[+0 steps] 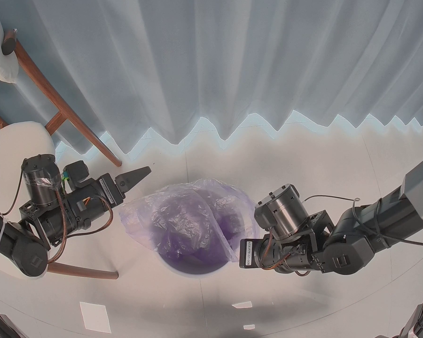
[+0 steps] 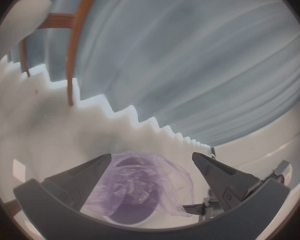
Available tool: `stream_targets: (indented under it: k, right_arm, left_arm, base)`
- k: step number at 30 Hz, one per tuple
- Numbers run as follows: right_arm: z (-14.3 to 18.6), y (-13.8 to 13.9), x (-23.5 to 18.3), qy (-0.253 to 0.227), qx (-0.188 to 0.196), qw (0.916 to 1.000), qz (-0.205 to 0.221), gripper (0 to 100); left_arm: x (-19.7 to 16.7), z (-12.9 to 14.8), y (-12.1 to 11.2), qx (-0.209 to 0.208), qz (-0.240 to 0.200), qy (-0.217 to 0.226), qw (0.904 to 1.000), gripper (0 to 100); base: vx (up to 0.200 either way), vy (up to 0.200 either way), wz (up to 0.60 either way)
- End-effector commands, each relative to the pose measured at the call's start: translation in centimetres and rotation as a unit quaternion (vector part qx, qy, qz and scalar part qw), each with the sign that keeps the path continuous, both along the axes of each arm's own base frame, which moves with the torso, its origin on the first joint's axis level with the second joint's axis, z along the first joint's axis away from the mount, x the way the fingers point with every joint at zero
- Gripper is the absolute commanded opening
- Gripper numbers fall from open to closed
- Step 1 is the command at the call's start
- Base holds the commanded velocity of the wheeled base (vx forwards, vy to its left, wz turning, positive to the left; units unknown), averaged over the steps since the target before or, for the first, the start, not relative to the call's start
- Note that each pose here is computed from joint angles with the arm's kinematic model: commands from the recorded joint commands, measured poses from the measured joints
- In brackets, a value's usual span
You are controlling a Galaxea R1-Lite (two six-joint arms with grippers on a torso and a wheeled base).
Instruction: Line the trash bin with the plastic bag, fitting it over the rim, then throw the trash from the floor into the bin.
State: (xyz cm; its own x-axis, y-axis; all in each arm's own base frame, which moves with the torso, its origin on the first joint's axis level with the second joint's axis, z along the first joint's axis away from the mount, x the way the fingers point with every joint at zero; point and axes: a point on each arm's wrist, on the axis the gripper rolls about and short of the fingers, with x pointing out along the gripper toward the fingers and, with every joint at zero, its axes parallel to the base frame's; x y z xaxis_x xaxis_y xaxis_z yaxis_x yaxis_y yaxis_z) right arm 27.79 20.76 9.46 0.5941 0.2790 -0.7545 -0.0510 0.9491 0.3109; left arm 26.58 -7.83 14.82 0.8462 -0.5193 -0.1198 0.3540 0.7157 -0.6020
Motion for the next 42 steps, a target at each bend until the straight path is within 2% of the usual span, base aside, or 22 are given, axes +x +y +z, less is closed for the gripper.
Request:
stream_targets:
  k: [1, 4, 7, 8, 9, 12, 17, 21, 26, 31, 36, 39, 42]
  right_arm:
    - [-0.2, 0.3, -1.1, 0.002, -0.004, 0.9999, 0.016, 0]
    - [-0.1, 0.3, -1.1, 0.0, -0.003, 0.9999, 0.016, 0]
    - [0.0, 0.2, -1.2, -0.001, -0.003, 0.9999, 0.016, 0]
    - [0.0, 0.2, -1.2, -0.001, -0.003, 0.9999, 0.016, 0]
    - [0.1, 0.2, -1.2, -0.001, -0.002, 0.9999, 0.015, 0]
    - [0.1, 0.2, -1.3, -0.001, -0.002, 0.9999, 0.016, 0]
    - [0.2, 0.2, -1.2, -0.003, 0.0, 0.9999, 0.016, 0]
    - [0.0, 0.2, -1.3, 0.0, -0.001, 0.9999, 0.016, 0]
    - [-0.1, 0.2, -1.4, 0.001, -0.003, 0.9999, 0.016, 0]
    - [0.0, 0.2, -1.5, 0.002, -0.002, 0.9999, 0.016, 0]
    - [0.0, 0.0, -1.7, 0.003, -0.003, 0.9999, 0.016, 0]
    - [0.0, -0.1, -1.9, 0.004, -0.004, 0.9999, 0.015, 0]
    - [-0.2, -0.5, -2.2, 0.009, -0.008, 0.9998, 0.016, 0]
  left_arm:
    - [0.7, -0.6, -1.5, 0.014, -0.07, -0.027, 0.9971, 100]
    - [1.9, -2.1, -1.9, 0.043, -0.101, -0.049, 0.9927, 100]
    - [4.2, -4.8, -2.5, 0.092, -0.141, -0.097, 0.981, 100]
    - [4.2, -4.8, -2.5, 0.092, -0.141, -0.097, 0.981, 100]
    - [5.3, -6.1, -3.0, 0.105, -0.146, -0.119, 0.9766, 100]
    - [6.6, -7.1, -3.4, 0.098, -0.15, -0.147, 0.9728, 100]
    - [7.1, -7.3, -3.9, 0.096, -0.175, -0.143, 0.9693, 100]
    - [7.2, -6.7, -4.0, 0.131, -0.184, -0.129, 0.9656, 100]
    - [7.9, -6.0, -4.2, 0.159, -0.189, -0.14, 0.9588, 100]
    - [10.1, -4.7, -4.7, 0.188, -0.189, -0.182, 0.9464, 100]
    - [10.1, -4.4, -5.4, 0.194, -0.203, -0.177, 0.9433, 100]
    - [9.8, -4.8, -5.4, 0.207, -0.216, -0.178, 0.9373, 100]
    - [9.7, -5.5, -5.0, 0.224, -0.241, -0.183, 0.9265, 100]
  base:
    - [0.0, 0.0, 0.0]
    - [0.0, 0.0, 0.0]
    - [0.0, 0.0, 0.0]
    - [0.0, 0.0, 0.0]
    - [0.0, 0.0, 0.0]
    - [0.0, 0.0, 0.0]
    - [0.0, 0.0, 0.0]
    - [0.0, 0.0, 0.0]
    - [0.0, 0.0, 0.0]
    - [0.0, 0.0, 0.0]
    - [0.0, 0.0, 0.0]
    - [0.0, 0.0, 0.0]
    - [0.0, 0.0, 0.0]
